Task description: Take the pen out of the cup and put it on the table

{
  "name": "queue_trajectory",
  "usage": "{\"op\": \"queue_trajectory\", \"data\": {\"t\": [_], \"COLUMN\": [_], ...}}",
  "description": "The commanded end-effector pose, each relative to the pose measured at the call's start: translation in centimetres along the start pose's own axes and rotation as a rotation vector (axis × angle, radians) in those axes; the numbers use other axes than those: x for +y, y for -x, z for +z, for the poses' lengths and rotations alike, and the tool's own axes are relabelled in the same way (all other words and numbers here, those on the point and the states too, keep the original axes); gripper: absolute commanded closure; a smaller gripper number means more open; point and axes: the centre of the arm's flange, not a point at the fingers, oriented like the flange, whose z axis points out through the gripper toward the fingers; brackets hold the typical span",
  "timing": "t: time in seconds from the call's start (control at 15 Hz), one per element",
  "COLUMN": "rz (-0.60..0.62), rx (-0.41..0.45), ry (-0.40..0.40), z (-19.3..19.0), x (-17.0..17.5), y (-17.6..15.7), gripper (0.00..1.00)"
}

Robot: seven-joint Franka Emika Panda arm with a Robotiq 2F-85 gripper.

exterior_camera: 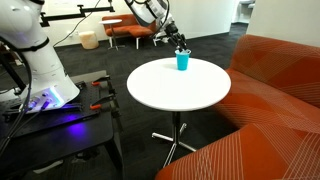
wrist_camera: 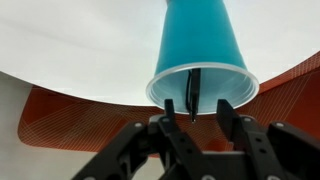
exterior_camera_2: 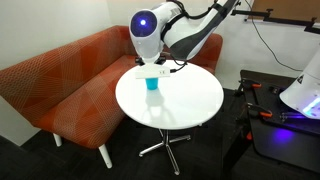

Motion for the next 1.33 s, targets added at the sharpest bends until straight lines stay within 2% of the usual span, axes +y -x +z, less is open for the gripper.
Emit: {"op": "queue_trajectory", "data": {"t": [0.0, 0.27, 1.27], "rz": [0.031, 0.046, 0.049], "rx": [-0.013, -0.014, -0.036], "ry": [-0.018, -0.018, -0.031], "z": [0.4, 0.8, 2.8], "x": [0.5, 0.5, 0.3], "y": [-0.1, -0.2, -0.3], "gripper": [0.52, 0.55, 0.51]}}
